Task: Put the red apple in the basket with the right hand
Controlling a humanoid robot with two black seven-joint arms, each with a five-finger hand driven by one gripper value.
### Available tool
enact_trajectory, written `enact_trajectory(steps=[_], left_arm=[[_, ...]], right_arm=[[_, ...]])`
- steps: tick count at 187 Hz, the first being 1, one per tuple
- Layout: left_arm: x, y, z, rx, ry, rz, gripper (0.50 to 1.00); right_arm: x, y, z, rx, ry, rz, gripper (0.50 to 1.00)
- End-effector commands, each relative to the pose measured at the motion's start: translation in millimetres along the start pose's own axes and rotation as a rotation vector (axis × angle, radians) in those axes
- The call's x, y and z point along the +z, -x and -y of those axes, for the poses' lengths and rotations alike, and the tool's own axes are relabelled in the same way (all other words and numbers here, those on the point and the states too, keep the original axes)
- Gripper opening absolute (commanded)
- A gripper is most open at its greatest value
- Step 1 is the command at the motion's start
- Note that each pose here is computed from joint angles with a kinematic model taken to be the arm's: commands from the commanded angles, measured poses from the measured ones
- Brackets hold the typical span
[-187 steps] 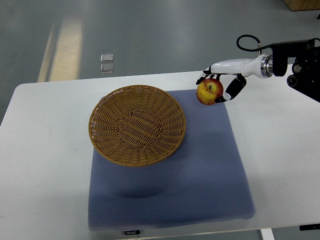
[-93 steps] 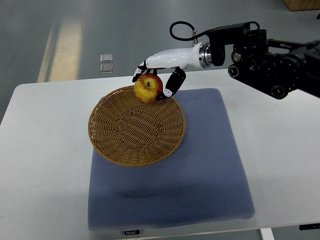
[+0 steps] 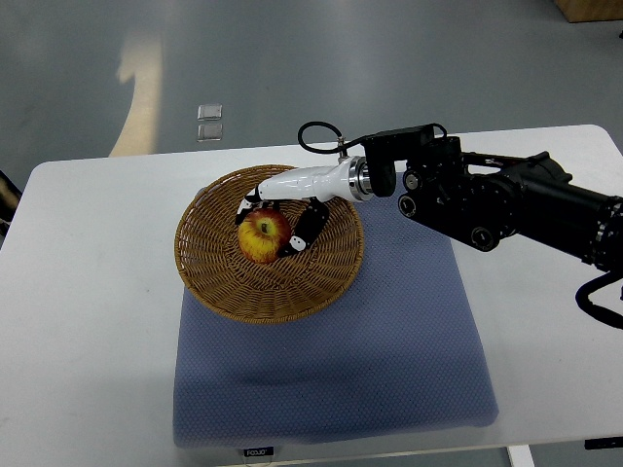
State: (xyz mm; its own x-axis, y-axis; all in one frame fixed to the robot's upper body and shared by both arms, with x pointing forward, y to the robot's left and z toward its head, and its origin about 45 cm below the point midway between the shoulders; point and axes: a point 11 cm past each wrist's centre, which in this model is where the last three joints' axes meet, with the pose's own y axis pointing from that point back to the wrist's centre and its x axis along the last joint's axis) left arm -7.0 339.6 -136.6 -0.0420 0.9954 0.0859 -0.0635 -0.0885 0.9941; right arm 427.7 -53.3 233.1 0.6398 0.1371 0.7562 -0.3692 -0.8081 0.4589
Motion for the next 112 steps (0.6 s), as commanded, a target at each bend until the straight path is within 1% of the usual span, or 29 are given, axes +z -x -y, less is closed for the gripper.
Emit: enact_trajectory(steps=[1, 6, 15, 16, 29, 32, 42, 43, 48, 55, 56, 57, 59, 112], left_arm=[[-0.4, 0.1, 0.0, 0.000, 0.000, 0.000, 1.000], [-0.4, 0.1, 0.0, 0.000, 0.000, 0.000, 1.000], [-0.4, 0.1, 0.0, 0.000, 0.000, 0.000, 1.000], [-0.4, 0.1, 0.0, 0.000, 0.000, 0.000, 1.000], [-0.4, -0.4, 0.0, 0.001, -0.001, 0.000, 1.000], [-0.4, -0.4, 0.0, 0.001, -0.001, 0.000, 1.000], [-0.4, -0.4, 0.0, 0.001, -0.001, 0.000, 1.000], [-0.4, -0.4, 0.0, 0.001, -0.001, 0.000, 1.000], [-0.4, -0.4, 0.0, 0.001, -0.001, 0.000, 1.000], [-0.4, -0.4, 0.0, 0.001, -0.001, 0.000, 1.000], [-0.4, -0.4, 0.0, 0.001, -0.001, 0.000, 1.000], [-0.4, 0.1, 0.0, 0.000, 0.000, 0.000, 1.000], [-0.4, 0.1, 0.0, 0.000, 0.000, 0.000, 1.000], [-0.4, 0.1, 0.0, 0.000, 0.000, 0.000, 1.000]], right_arm=[[3.3, 5.3, 0.8, 0.000, 0.005, 0.012, 0.713], [2.7, 7.2, 1.9, 0.000, 0.002, 0.016, 0.727], [2.7, 7.2, 1.9, 0.000, 0.002, 0.016, 0.727], [2.5, 8.5, 2.6, -0.001, 0.001, 0.018, 0.756], [2.6, 9.3, 3.0, -0.001, 0.001, 0.019, 0.764], [2.5, 8.7, 2.9, 0.002, 0.000, 0.021, 0.772], [2.5, 8.7, 2.9, 0.002, 0.000, 0.021, 0.772], [2.4, 7.8, 2.9, 0.010, 0.000, 0.019, 0.797], [2.4, 7.4, 2.9, 0.014, 0.000, 0.018, 0.809], [2.7, 7.6, 3.0, 0.018, 0.000, 0.017, 0.850], [2.7, 7.6, 3.0, 0.018, 0.000, 0.017, 0.850], [2.6, 7.4, 3.0, 0.020, -0.001, 0.018, 0.862], [2.6, 7.4, 3.0, 0.020, -0.001, 0.018, 0.866], [2.6, 7.4, 3.0, 0.020, -0.001, 0.018, 0.876]])
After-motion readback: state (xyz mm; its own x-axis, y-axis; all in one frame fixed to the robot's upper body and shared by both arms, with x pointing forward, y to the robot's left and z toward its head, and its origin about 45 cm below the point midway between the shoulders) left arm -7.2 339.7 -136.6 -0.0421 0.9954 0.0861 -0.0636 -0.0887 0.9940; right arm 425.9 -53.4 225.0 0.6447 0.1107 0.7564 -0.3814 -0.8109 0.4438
